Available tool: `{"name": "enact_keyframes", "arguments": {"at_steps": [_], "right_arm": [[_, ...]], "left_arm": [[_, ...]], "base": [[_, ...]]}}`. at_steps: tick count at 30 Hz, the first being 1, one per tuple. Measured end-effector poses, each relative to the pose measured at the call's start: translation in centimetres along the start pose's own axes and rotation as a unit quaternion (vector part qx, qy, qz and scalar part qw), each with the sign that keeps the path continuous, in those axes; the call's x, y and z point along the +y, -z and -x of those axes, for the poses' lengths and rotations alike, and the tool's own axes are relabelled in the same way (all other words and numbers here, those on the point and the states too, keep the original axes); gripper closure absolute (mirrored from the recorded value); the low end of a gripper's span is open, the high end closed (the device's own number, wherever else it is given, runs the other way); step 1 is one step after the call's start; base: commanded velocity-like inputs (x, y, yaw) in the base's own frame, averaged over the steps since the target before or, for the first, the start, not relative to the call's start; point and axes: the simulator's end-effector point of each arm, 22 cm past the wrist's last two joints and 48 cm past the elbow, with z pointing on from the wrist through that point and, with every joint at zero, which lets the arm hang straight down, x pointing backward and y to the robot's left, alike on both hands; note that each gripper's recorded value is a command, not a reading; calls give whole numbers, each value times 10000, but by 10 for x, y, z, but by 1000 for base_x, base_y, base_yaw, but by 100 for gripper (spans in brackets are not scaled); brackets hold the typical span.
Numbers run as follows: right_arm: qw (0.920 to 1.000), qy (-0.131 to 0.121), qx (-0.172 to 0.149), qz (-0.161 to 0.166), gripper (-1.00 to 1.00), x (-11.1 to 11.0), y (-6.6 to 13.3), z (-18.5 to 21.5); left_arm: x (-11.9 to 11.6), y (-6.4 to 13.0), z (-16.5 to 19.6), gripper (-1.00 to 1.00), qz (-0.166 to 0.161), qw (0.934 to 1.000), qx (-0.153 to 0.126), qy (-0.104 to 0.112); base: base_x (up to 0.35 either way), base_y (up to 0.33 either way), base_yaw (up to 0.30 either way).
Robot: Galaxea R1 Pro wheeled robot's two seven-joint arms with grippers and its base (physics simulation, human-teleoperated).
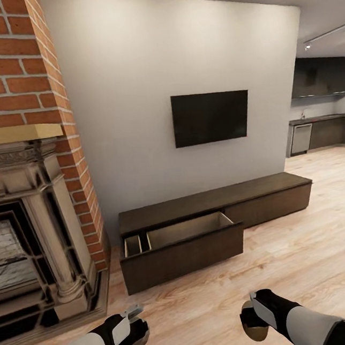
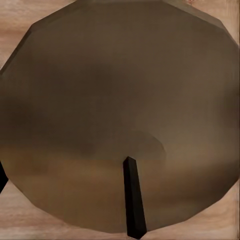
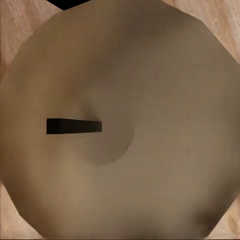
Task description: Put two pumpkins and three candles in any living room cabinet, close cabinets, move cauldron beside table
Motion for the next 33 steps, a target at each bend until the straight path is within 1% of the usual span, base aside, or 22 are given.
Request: {"name": "enact_keyframes", "arguments": {"at_steps": [20, 33], "right_arm": [[10000, -4, -84, 6, 100, 0, 6, 6], [10000, -4, -94, 3, 100, 0, 7, 7]], "left_arm": [[-2, 6, 6, 100, -27, 10000, -81, -1], [-3, 7, 7, 100, -33, 10000, -88, 1]], "base": [[112, -325, 218], [192, -300, 45]]}}
